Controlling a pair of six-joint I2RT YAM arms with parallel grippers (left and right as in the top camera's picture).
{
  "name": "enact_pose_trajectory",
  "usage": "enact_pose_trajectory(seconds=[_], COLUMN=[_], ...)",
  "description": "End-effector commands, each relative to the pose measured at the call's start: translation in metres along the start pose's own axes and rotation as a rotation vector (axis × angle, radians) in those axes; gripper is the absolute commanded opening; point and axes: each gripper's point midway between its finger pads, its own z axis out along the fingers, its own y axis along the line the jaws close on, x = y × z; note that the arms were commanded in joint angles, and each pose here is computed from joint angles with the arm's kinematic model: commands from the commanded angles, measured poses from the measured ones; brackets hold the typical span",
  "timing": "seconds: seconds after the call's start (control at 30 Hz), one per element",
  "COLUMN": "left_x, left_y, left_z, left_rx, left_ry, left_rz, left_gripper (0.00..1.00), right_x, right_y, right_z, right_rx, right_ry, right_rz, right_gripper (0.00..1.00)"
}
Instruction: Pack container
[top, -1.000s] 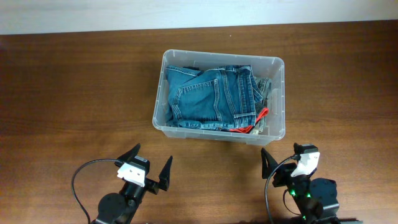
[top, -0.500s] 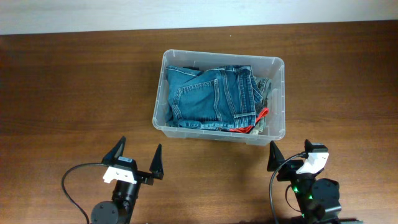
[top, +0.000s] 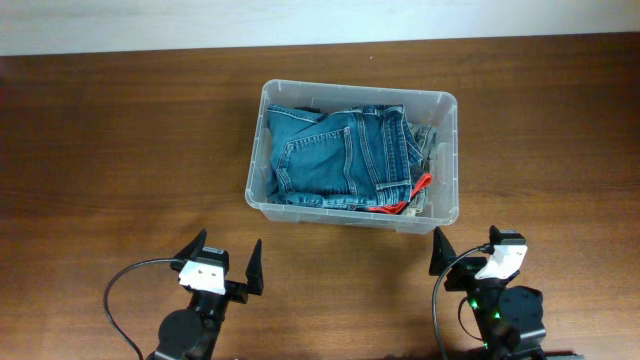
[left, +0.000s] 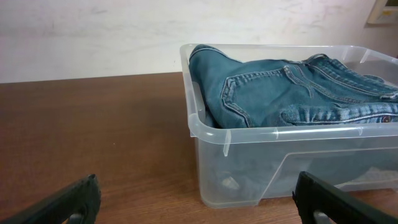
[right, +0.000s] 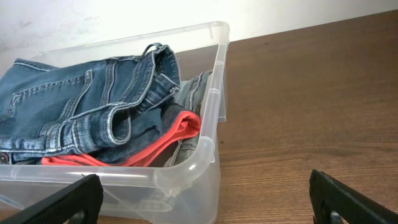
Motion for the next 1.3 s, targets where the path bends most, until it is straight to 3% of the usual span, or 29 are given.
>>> enact_pose_trajectory(seconds=[0.0, 0.07, 0.17, 0.23, 0.53, 0.73, 1.03, 1.17, 1.27], left_x=[0.008, 0.015, 0.026, 0.030, 0.019, -0.015, -0.051, -0.066, -0.058], left_y=[0.002, 0.002, 0.003, 0.003, 0.002, -0.001, -0.003, -0.004, -0.001], left_z=[0.002, 0.004, 0.005, 0.006, 0.008, 0.008, 0.004, 0.000, 0.002], left_rx=[-0.012, -0.015, -0.018, -0.020, -0.017, -0.005, 0.011, 0.025, 0.002], left_ry=[0.036, 0.068, 0.113, 0.132, 0.087, -0.052, -0.198, -0.260, -0.226], left_rz=[0.004, 0.009, 0.017, 0.021, 0.013, -0.056, -0.091, -0.100, -0.096], left_gripper=[1.00, 1.00, 1.00, 1.00, 1.00, 1.00, 1.00, 1.00, 1.00], right_x=[0.000, -0.003, 0.002, 0.006, 0.021, 0.041, -0.016, -0.025, -0.025], right_y=[-0.003, -0.006, 0.002, 0.007, 0.003, -0.014, 0.014, 0.016, 0.016], right_z=[0.001, 0.001, 0.001, 0.002, 0.007, 0.014, 0.019, 0.018, 0.018], right_rx=[0.018, 0.035, -0.011, -0.044, -0.033, 0.047, -0.055, -0.056, -0.055], right_ry=[-0.008, -0.022, -0.001, 0.013, 0.089, 0.198, -0.045, -0.078, -0.078], right_rz=[0.000, -0.026, -0.287, -0.338, -0.342, -0.354, -0.176, -0.175, -0.175], right_gripper=[0.98, 0.98, 0.98, 0.98, 0.98, 0.98, 0.98, 0.98, 0.98])
